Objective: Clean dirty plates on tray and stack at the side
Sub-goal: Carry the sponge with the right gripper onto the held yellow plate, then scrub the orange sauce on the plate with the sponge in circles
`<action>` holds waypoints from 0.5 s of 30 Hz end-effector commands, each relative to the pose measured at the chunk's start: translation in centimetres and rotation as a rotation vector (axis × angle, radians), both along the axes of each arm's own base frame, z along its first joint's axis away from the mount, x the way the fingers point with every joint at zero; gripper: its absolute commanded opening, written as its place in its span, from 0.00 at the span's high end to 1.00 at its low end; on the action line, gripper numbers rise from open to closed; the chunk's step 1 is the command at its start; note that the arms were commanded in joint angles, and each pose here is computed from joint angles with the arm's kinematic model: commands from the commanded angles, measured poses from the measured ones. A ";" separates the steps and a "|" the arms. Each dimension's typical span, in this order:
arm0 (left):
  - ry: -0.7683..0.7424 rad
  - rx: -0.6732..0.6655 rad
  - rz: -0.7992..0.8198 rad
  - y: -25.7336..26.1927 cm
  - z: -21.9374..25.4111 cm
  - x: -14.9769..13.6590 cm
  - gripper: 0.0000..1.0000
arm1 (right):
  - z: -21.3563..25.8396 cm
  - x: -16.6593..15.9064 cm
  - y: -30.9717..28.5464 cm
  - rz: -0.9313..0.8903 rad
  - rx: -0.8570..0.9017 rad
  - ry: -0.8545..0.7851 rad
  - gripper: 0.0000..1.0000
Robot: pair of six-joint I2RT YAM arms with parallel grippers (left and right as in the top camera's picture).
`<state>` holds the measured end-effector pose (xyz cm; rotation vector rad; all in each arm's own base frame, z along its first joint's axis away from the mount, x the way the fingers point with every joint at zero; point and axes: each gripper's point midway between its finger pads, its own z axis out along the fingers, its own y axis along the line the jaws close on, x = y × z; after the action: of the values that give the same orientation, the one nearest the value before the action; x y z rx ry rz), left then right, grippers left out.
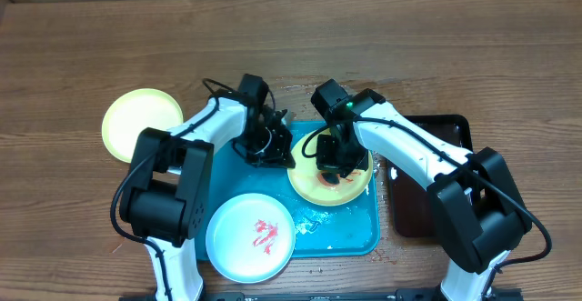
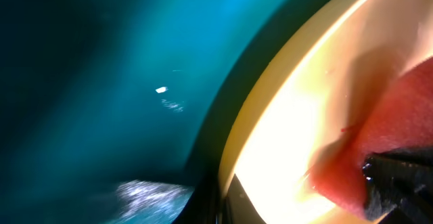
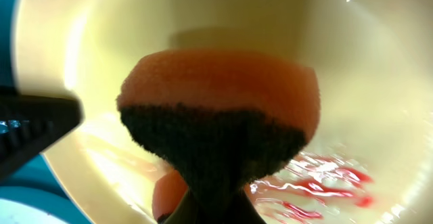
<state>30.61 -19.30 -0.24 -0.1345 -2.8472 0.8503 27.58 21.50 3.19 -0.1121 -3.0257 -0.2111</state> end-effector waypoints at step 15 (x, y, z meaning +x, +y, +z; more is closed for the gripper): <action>0.093 0.066 0.141 7.6 -3.2 0.4 0.96 | -0.4 0.9 -1.5 0.050 -0.060 -0.046 0.96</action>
<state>32.35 -14.20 0.02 0.0752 -2.8135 0.9755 28.08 21.06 3.10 -0.0994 -3.0545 -0.1775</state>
